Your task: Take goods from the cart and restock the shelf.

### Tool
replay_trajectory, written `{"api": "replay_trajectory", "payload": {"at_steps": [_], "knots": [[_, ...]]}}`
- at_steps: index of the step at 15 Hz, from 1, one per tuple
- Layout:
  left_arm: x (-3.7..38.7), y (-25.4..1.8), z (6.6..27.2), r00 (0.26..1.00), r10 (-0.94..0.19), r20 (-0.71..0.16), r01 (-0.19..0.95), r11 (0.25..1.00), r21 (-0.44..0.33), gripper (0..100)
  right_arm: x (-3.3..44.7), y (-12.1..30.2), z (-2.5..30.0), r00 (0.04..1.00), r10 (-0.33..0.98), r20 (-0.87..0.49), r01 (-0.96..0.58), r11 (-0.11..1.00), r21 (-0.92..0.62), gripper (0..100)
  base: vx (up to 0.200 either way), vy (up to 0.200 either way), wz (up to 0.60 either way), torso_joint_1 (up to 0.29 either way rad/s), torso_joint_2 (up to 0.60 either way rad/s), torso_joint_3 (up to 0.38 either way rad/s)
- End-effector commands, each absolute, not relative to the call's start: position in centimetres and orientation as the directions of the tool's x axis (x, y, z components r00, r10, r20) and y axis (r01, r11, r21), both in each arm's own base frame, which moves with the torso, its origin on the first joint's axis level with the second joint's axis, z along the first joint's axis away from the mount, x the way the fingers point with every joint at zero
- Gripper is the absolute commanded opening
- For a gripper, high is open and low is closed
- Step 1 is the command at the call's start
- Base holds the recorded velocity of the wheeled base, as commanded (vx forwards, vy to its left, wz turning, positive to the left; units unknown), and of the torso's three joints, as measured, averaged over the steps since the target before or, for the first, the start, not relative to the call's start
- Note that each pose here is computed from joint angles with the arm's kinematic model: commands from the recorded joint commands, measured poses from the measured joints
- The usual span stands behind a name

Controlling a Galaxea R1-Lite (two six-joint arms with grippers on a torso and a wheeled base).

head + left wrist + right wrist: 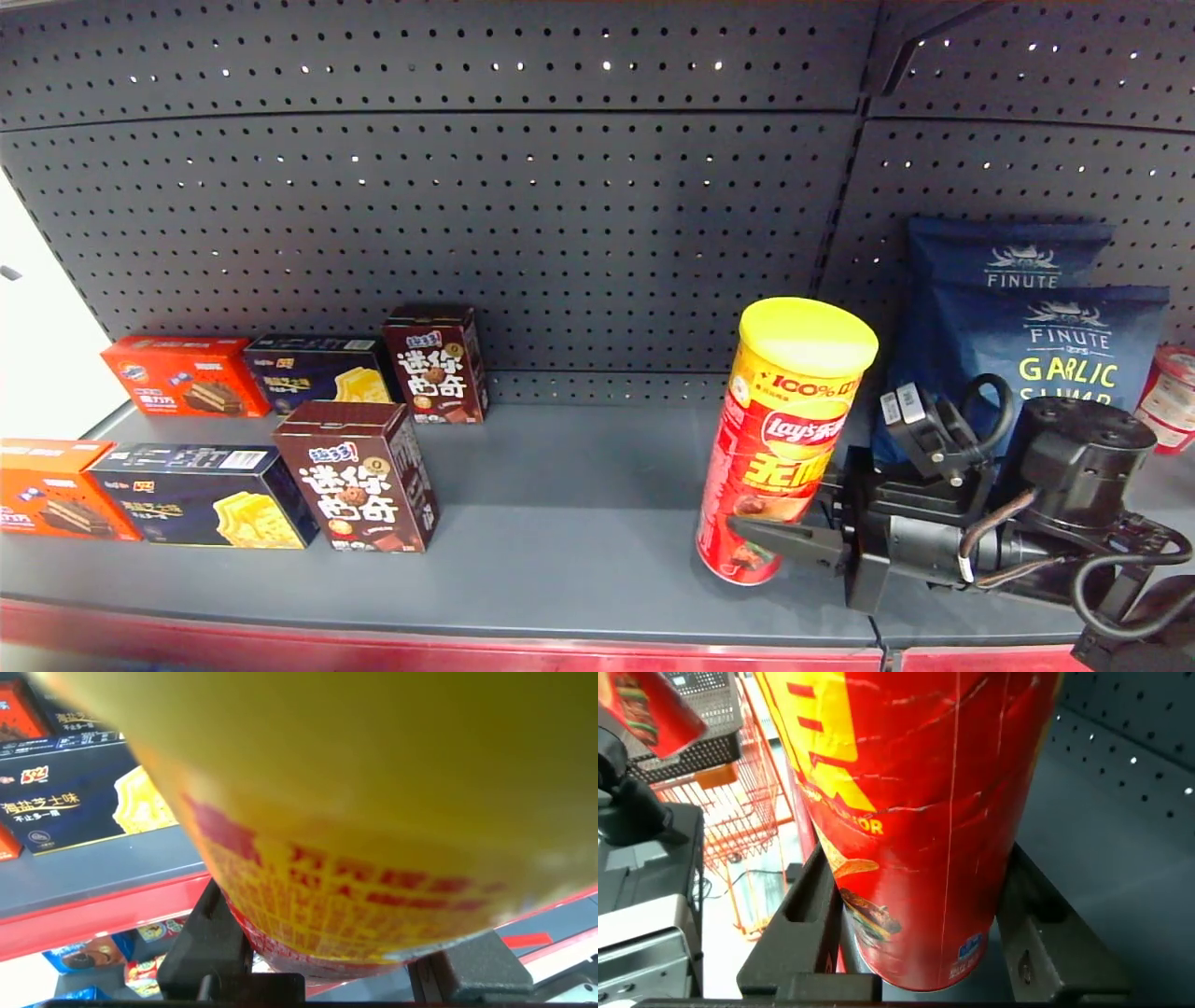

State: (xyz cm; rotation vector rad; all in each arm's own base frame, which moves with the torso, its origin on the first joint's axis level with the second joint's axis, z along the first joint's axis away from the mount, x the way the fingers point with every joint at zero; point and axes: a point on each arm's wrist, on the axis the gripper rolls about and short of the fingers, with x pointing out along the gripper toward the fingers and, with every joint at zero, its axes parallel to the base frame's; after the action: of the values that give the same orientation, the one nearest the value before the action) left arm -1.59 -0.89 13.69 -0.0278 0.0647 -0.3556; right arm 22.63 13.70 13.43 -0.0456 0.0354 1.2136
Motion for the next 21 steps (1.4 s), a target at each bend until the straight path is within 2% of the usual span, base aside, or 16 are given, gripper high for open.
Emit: {"api": "replay_trajectory", "payload": {"at_steps": [1,9,20,21], "knots": [[-1.6,-0.9,13.6,0.935,-0.348,-0.063,0.346,0.937,-0.041,0,23.5,14.3,11.5,0.339,0.936,-0.090,-0.939,0.342,0.018,0,0.000,0.000,0.00,0.000,0.00,0.000],[-1.4,-0.9,12.9,0.934,-0.349,-0.084,0.345,0.937,-0.049,0,24.8,15.4,9.0,0.330,0.938,-0.107,-0.942,0.335,0.032,0,0.000,0.000,0.00,0.000,0.00,0.000],[-1.4,-0.9,12.6,0.931,-0.353,-0.091,0.349,0.936,-0.052,0,25.3,15.7,8.1,0.328,0.938,-0.110,-0.942,0.334,0.033,0,0.000,0.000,0.00,0.000,0.00,0.000],[-1.4,-0.9,12.6,0.931,-0.353,-0.091,0.349,0.936,-0.052,0,25.3,15.7,8.2,0.327,0.939,-0.108,-0.943,0.332,0.031,100,0.000,0.000,0.00,0.000,0.00,0.000]]}}
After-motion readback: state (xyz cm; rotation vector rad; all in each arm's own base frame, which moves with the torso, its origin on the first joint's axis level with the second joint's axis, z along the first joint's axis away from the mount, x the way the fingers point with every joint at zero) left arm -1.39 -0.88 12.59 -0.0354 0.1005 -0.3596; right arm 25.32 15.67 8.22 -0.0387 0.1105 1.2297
